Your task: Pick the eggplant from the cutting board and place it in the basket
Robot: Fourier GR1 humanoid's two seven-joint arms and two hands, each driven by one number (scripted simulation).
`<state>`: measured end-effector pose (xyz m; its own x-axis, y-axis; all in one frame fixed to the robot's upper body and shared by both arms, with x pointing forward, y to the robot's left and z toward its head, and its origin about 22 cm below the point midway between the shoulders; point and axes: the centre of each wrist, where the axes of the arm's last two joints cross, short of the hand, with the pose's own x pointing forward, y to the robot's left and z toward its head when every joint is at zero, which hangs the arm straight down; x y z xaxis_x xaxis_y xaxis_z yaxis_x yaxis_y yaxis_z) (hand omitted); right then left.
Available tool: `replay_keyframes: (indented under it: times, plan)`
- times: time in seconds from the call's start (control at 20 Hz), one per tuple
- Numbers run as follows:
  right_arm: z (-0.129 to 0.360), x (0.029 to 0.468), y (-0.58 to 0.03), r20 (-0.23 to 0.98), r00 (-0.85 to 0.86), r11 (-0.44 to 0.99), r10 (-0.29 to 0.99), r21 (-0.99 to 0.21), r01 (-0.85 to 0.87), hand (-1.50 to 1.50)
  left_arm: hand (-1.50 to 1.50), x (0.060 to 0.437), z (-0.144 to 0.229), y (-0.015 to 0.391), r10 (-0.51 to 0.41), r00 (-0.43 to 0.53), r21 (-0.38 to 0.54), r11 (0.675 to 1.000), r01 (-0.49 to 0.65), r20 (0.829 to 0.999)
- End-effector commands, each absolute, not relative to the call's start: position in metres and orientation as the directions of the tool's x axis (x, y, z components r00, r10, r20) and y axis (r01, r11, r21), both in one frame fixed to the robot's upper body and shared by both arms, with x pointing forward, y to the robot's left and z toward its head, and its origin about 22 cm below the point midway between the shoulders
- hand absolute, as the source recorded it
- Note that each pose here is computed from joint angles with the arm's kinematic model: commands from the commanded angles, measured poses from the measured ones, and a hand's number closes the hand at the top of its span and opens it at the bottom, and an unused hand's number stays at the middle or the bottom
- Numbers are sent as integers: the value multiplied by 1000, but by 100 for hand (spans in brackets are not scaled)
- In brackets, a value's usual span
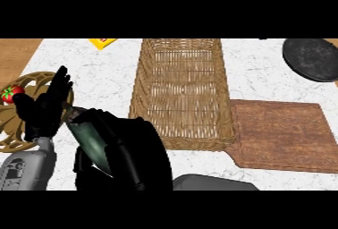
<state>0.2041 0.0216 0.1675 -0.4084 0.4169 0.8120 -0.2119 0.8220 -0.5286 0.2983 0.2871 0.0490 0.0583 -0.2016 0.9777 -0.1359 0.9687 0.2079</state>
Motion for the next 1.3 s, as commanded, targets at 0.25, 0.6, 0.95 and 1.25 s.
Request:
replay_keyframes:
  times: [0.25,0.6,0.95,1.25]
  plan:
    - [192,253,63,751,-344,756,564,-637,-150,150,0,295,48,295,-193,43,197,971,-137,980]
    - [160,304,56,744,-299,748,597,-651,-128,150,0,291,42,284,-190,58,196,970,-146,980]
    - [153,340,41,759,-258,752,598,-643,-149,150,0,299,45,286,-198,56,204,969,-138,979]
    - [146,368,18,799,-247,771,548,-597,-220,150,0,277,36,303,-193,57,200,968,-153,980]
